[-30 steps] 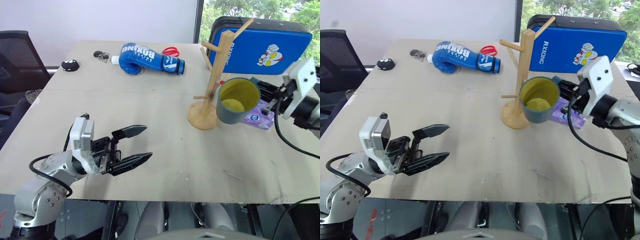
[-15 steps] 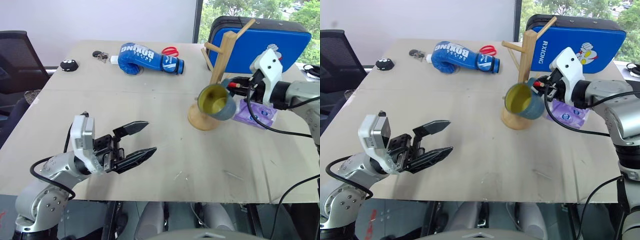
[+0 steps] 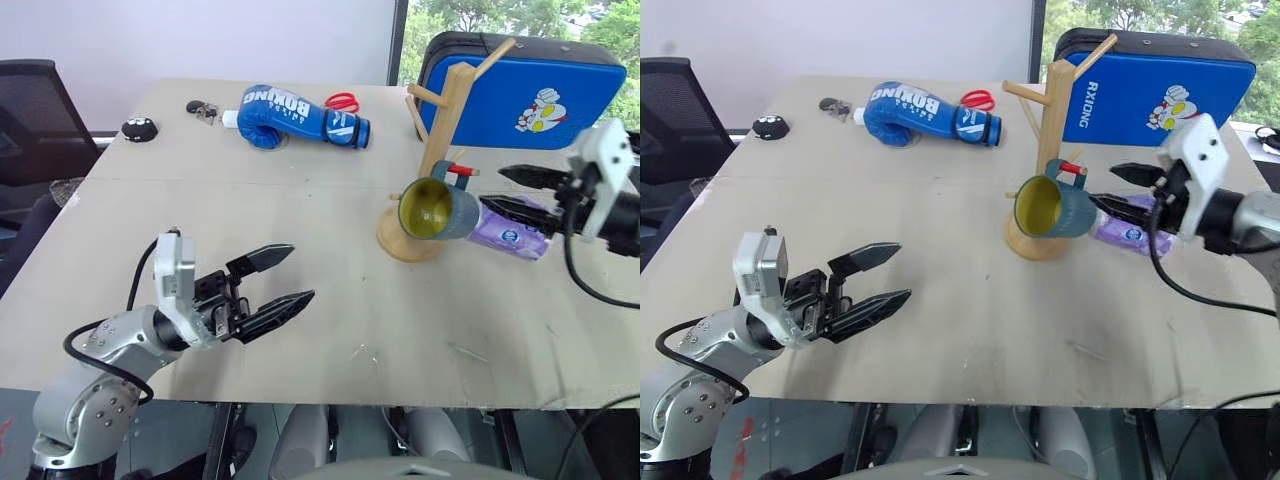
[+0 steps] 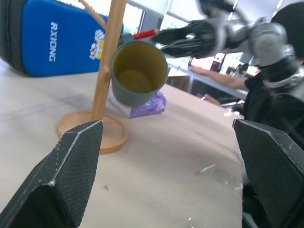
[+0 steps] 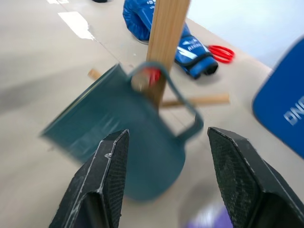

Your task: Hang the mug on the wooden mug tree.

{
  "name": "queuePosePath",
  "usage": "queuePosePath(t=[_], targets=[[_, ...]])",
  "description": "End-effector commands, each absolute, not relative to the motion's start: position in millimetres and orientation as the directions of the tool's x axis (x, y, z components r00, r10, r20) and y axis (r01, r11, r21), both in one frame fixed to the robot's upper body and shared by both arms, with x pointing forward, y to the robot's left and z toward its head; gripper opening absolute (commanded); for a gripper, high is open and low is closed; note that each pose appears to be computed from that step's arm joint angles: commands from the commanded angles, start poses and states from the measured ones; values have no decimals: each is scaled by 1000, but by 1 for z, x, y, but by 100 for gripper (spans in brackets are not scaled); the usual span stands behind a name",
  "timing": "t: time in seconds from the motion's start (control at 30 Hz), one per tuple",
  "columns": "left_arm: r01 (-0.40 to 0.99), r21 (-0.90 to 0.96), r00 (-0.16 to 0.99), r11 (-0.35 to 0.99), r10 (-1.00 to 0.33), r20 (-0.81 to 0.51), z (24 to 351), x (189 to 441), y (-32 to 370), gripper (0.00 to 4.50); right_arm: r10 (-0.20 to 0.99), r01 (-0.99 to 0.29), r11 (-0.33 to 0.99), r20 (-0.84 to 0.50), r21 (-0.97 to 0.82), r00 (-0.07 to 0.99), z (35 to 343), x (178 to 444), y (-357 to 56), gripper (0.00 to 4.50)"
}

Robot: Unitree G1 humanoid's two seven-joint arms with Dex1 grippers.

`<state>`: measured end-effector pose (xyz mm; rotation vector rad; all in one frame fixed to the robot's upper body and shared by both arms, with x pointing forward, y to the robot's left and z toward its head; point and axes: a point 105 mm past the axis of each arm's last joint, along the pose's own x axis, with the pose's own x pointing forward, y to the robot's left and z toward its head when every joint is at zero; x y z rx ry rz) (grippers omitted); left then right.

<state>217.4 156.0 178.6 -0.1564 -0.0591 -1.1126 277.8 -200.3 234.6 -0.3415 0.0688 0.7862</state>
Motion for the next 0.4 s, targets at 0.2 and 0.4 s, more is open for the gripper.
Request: queuePosePath(t=[0.2,0.4], targets=[[840,-93,531,535,-845,-63,142,219,191,450,509,-559,806,-253,-194,823,173,224,-257,260],[835,-87,534,543,-838,-109,132,221,197,450,453,-514,836,-287,-192,844,141,214,-266,260]])
